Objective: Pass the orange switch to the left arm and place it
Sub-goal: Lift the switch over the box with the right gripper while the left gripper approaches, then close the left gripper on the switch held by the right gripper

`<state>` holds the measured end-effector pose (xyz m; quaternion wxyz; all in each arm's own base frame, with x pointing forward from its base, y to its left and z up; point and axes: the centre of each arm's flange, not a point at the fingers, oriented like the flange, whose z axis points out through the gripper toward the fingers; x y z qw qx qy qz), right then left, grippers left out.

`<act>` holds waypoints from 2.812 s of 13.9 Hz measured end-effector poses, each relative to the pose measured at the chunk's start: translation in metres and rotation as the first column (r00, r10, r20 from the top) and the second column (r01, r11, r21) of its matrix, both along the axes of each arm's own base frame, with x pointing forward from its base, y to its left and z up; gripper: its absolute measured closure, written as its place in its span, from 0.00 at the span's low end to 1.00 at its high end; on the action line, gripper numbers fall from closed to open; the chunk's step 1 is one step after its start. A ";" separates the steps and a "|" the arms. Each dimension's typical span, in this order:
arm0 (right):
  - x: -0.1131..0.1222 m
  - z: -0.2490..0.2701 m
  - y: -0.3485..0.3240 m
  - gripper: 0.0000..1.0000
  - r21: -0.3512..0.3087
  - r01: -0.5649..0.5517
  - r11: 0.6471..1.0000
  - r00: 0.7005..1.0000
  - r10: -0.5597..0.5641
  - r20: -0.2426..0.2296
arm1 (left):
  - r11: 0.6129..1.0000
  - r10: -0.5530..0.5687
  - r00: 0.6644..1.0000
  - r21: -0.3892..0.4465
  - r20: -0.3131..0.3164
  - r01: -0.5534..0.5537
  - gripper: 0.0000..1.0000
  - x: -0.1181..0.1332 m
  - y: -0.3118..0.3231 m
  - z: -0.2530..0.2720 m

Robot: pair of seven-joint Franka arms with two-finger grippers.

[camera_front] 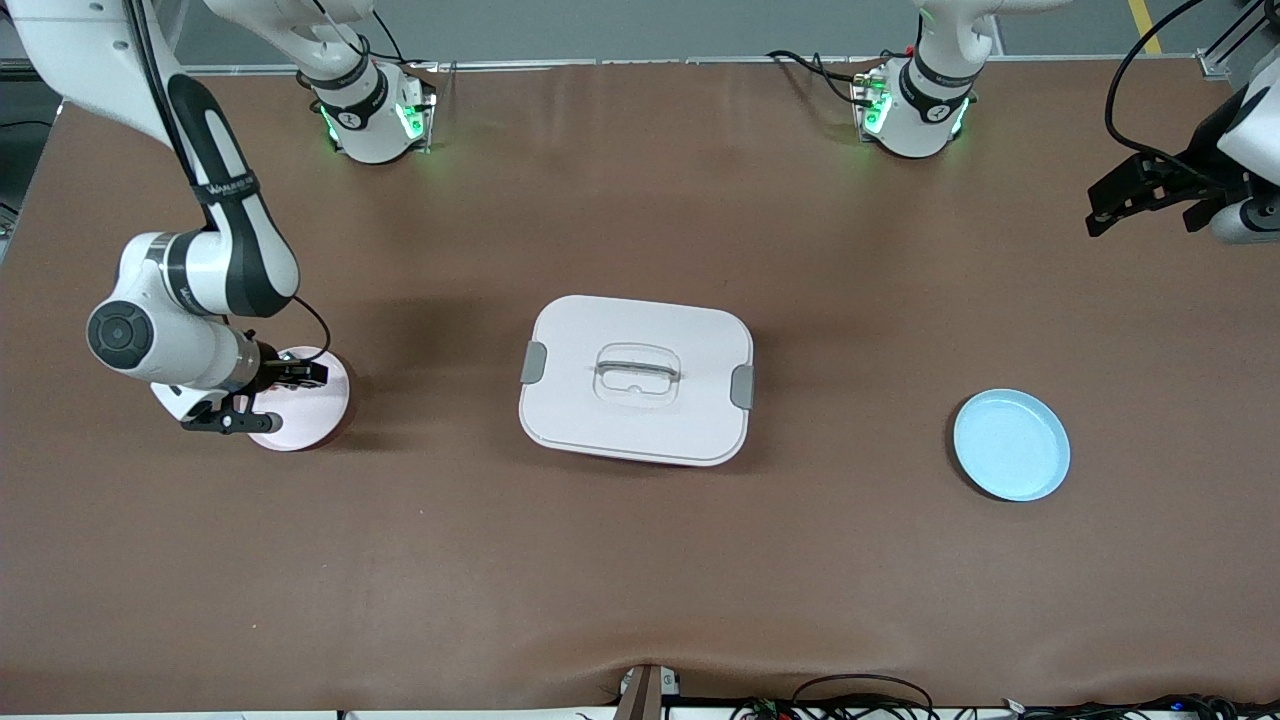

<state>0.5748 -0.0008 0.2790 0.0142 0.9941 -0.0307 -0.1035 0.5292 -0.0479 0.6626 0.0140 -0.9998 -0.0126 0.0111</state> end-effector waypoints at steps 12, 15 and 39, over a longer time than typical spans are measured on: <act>-0.013 0.092 0.192 0.27 0.013 0.372 0.928 0.923 -0.368 -0.113 | 1.000 -0.021 1.000 -0.016 0.012 0.021 0.00 0.002 -0.012 -0.001; -0.030 0.109 0.259 0.27 0.021 0.480 0.877 0.871 -0.474 -0.133 | 0.991 -0.034 0.998 -0.131 0.051 0.041 0.00 0.016 -0.032 -0.008; -0.068 0.190 0.469 0.27 0.158 0.904 0.398 0.427 -0.818 -0.385 | 0.673 0.161 0.985 -0.737 0.069 -0.058 0.02 -0.053 -0.245 -0.170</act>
